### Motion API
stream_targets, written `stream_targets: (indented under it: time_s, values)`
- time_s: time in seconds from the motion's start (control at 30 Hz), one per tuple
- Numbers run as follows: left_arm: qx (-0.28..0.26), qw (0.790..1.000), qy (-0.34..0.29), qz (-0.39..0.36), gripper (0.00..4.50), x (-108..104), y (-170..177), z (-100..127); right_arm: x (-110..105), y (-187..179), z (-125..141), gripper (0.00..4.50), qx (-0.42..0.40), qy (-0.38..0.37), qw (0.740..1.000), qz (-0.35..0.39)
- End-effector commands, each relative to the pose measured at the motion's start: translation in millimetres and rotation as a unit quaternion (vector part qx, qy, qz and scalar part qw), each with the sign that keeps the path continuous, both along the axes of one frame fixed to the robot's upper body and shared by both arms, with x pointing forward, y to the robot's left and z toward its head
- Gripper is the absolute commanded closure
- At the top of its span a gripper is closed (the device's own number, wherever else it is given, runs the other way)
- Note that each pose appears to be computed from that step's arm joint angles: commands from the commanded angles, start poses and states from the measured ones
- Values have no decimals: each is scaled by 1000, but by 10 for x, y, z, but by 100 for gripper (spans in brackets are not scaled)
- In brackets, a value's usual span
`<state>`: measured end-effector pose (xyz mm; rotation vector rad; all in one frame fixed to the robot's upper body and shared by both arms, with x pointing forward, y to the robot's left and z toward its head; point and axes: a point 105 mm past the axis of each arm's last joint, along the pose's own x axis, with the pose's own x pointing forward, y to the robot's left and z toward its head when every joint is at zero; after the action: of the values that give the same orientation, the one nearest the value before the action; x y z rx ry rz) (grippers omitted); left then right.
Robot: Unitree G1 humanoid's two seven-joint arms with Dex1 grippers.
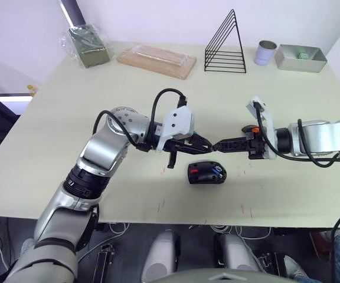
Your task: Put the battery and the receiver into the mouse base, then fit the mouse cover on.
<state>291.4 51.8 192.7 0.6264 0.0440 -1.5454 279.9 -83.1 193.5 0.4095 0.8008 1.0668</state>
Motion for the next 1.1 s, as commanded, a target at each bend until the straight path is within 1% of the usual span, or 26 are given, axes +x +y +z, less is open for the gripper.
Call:
stream_targets:
  time_s: [0.03,0.57,0.63,0.67,0.7,0.97,1.03,1.07,1.1]
  values:
    - [-9,1000,-25,-8,443,-11,-23,127,-11,-14,128,376,16,-19,1000,1]
    - [-14,1000,-25,-5,443,-8,-48,136,-24,12,112,376,18,-17,1000,5]
    - [-14,1000,-25,-6,443,-12,-48,135,-25,15,114,427,19,-18,1000,5]
    - [-14,1000,-25,-7,443,-10,-49,134,-26,13,113,427,18,-18,1000,5]
    - [-14,1000,-25,-6,443,-5,-50,135,-28,10,112,444,18,-18,1000,6]
    - [-12,1000,-19,-6,443,6,-34,109,-49,-3,108,444,13,-19,1000,9]
    - [-15,1000,-10,1,340,19,-3,100,-53,-10,112,450,9,-21,1000,10]
    - [-16,1000,-4,2,313,18,11,100,-55,-15,115,450,7,-22,1000,10]
    - [-18,1000,0,6,270,25,28,100,-57,-20,119,450,5,-23,1000,11]
